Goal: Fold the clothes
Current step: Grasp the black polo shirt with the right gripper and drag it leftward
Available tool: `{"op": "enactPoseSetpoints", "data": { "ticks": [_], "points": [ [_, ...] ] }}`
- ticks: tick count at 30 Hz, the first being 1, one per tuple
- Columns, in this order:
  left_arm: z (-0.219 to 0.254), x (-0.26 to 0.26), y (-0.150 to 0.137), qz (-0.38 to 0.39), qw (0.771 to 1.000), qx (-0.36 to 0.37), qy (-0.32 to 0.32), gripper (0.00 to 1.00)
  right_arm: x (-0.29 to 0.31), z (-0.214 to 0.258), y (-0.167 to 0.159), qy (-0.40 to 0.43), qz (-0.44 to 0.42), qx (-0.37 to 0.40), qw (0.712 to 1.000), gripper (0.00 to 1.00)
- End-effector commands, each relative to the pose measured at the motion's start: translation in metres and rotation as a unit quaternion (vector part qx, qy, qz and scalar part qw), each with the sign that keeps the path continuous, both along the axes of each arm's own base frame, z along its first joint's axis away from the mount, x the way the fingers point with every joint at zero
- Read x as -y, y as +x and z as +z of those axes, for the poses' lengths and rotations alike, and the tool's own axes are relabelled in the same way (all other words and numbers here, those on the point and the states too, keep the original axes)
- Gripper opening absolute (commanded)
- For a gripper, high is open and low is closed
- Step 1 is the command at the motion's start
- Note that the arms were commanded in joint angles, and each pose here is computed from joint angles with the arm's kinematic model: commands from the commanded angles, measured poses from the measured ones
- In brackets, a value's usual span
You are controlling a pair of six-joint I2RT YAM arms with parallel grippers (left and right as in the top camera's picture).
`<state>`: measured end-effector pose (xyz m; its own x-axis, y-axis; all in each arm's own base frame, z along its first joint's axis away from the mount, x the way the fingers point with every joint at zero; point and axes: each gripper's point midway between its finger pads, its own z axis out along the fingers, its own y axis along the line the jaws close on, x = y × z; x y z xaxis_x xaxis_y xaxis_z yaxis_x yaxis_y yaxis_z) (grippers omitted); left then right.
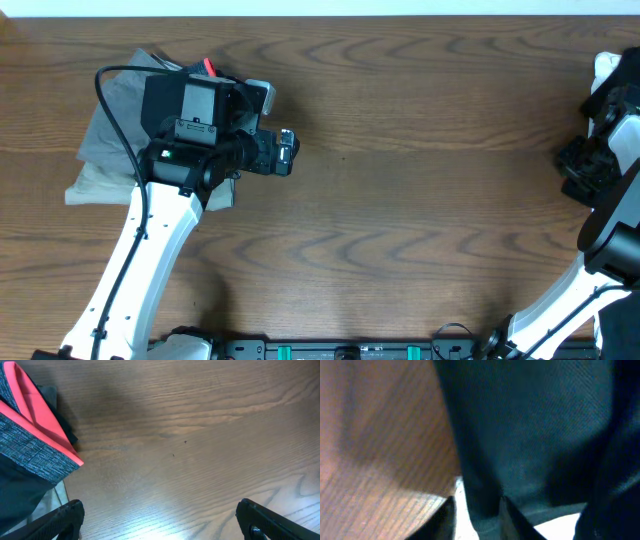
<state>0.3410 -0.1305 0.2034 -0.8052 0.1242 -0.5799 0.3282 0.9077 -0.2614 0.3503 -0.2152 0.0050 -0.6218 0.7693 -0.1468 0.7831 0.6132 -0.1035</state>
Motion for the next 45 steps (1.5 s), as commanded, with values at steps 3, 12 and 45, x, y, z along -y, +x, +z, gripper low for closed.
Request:
{"op": "enactPoseSetpoints", "data": {
  "ticks": [3, 12, 45],
  "points": [
    [0.007, 0.000, 0.004, -0.001, 1.000, 0.012, 0.003, 0.98, -0.001, -0.005, -0.005, -0.008, -0.014, -0.016, 1.000, 0.01],
    [0.006, -0.004, 0.006, 0.007, 1.000, 0.016, 0.015, 0.98, -0.015, 0.037, 0.008, 0.002, 0.039, 0.033, 0.999, 0.01],
    [0.003, -0.013, 0.007, 0.022, 0.999, 0.013, 0.036, 0.98, -0.116, 0.160, 0.070, -0.103, 0.164, 0.186, 0.963, 0.60]
  ]
}}
